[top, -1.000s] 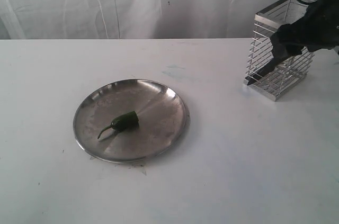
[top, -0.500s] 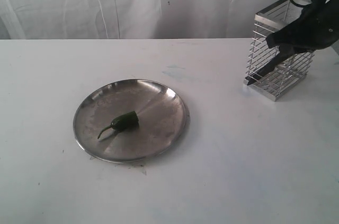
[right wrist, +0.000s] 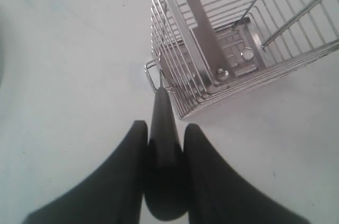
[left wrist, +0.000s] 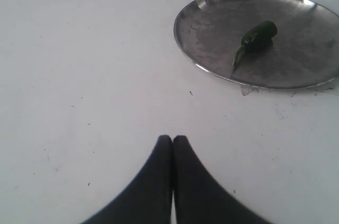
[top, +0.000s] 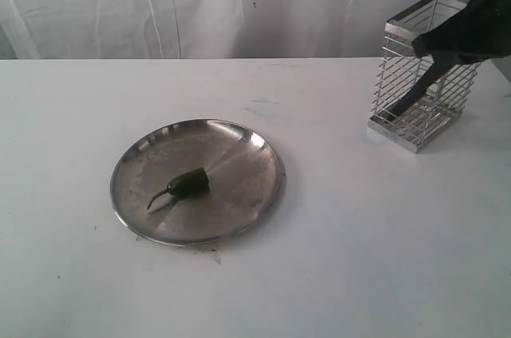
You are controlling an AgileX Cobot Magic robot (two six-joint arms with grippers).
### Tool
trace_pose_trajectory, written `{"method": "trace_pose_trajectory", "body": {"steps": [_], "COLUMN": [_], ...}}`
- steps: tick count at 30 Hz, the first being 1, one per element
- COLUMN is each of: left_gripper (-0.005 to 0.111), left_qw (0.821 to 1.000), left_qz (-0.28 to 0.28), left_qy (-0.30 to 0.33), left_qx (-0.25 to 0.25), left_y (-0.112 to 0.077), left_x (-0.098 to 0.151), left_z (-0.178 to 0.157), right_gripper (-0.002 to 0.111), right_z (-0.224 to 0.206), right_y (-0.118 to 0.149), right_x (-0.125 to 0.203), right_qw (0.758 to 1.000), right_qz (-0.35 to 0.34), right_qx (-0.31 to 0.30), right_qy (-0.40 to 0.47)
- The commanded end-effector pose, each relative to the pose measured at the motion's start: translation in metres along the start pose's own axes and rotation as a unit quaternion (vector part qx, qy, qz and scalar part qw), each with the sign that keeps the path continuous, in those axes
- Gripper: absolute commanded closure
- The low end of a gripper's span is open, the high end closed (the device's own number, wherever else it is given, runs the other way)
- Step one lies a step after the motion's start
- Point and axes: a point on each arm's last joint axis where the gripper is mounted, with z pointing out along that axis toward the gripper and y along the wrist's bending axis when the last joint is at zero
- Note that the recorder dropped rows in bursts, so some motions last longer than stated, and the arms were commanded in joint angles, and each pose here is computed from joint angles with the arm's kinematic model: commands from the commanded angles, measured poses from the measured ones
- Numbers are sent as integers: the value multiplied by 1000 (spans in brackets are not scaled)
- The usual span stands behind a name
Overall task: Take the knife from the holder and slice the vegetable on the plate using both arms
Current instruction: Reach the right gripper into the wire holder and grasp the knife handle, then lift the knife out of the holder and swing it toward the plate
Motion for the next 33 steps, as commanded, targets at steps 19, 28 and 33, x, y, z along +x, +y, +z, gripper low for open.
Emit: {"method": "trace_pose_trajectory", "body": {"steps": [19, 28, 33], "left_gripper": [107, 107, 107], "left_qw": [1000, 1000, 1000], "left_qz": [-3, -3, -3], "left_qy": [-1, -1, -1], "left_qx": [0, 0, 0], "left_y": [0, 0, 0], "left_x": [1, 1, 1], "left_z": [0, 0, 0], "right_gripper": [108, 108, 108], "right_z": [-183, -146, -124], "right_y": [48, 70, 78], "right_x": [11, 29, 43], "right_qw": [969, 922, 875], "right_qz": [77, 187, 246], "right_qx": [-119, -272, -346], "right_qy": [-200, -204, -233]}}
